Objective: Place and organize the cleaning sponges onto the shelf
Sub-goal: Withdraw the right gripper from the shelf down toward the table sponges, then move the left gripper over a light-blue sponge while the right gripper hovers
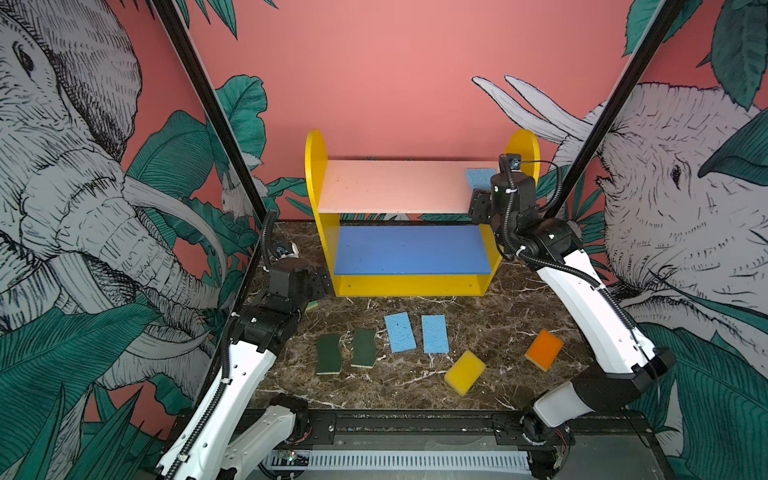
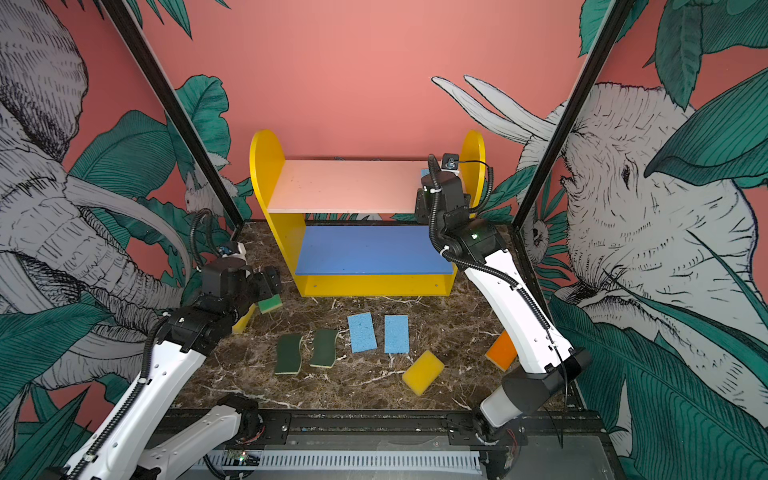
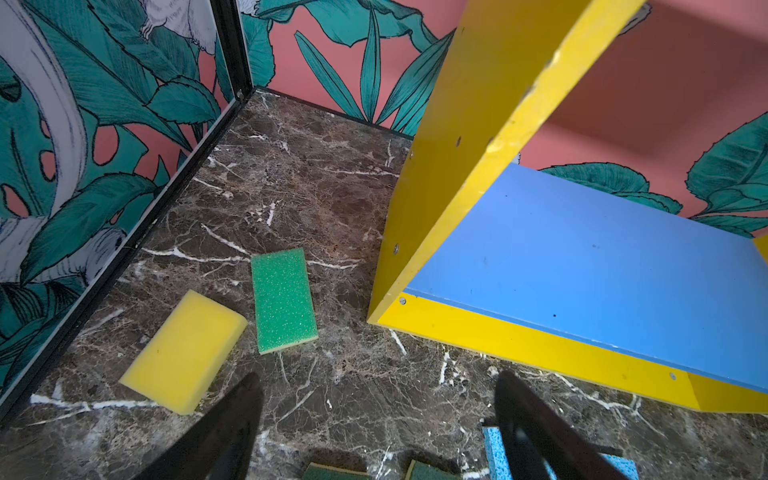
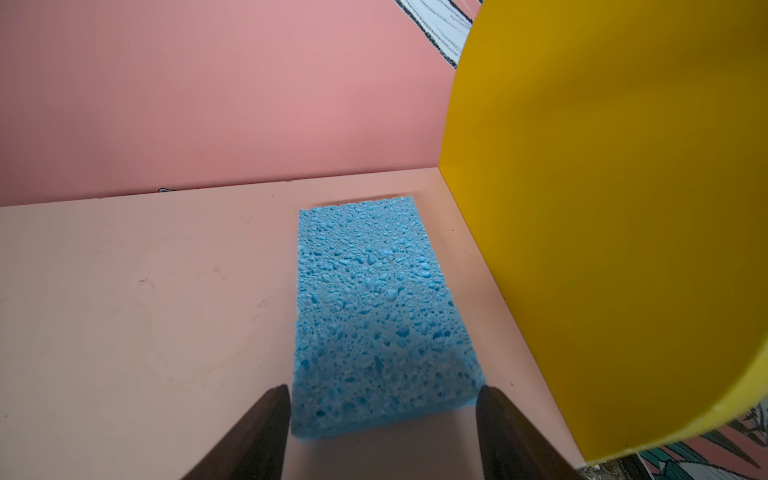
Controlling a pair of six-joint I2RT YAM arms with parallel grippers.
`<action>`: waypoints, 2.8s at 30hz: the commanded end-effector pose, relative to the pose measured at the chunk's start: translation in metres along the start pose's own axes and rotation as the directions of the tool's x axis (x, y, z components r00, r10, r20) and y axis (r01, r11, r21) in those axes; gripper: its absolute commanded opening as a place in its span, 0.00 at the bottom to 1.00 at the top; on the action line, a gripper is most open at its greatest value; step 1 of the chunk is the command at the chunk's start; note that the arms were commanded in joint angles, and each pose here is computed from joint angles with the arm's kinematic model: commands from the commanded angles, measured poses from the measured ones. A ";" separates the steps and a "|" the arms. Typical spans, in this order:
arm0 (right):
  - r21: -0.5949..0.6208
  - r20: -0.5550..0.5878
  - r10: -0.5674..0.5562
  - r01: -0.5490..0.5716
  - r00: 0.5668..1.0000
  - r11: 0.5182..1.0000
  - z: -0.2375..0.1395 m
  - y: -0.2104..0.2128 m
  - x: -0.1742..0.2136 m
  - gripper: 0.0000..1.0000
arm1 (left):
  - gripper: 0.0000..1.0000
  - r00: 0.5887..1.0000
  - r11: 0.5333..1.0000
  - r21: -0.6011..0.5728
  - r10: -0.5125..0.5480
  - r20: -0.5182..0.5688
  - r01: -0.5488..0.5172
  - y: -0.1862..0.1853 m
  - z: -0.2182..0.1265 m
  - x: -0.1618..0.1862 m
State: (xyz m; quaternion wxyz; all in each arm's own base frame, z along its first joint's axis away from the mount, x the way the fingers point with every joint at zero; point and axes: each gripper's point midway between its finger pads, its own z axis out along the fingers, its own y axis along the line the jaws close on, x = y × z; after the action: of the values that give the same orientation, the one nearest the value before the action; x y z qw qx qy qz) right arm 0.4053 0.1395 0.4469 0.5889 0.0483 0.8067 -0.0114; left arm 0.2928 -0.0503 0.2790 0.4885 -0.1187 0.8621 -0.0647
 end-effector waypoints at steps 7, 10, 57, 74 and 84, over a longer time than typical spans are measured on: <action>0.019 0.006 0.000 0.000 1.000 1.000 0.008 -0.003 -0.009 0.70 | 0.89 1.000 1.000 -0.015 0.007 -0.008 -0.007 0.001 0.004 0.003; 0.017 0.003 0.001 -0.001 1.000 1.000 0.010 -0.002 -0.006 0.69 | 0.89 1.000 1.000 -0.015 0.007 -0.006 -0.007 0.001 0.004 0.002; -0.207 -0.199 -0.135 0.094 0.971 0.974 -0.089 0.039 0.126 0.99 | 0.88 0.953 0.977 -0.086 0.167 -0.252 -0.194 0.022 -0.009 0.066; -0.115 -0.353 -0.078 0.040 0.932 0.993 -0.067 0.008 0.252 1.00 | 0.88 0.897 0.976 0.075 0.217 -0.386 -0.204 -0.070 0.001 0.157; -0.062 -0.439 -0.033 0.006 0.898 0.998 -0.049 -0.015 0.287 0.99 | 0.89 0.837 0.966 0.126 0.257 -0.482 -0.225 -0.109 0.007 0.202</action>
State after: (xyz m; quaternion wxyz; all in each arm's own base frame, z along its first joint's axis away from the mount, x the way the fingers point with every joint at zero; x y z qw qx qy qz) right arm 0.2718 0.1464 0.1915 0.3898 0.0084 0.9209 -0.0012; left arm 0.2141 -0.1988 0.1250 0.2553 0.0503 0.9650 -0.0335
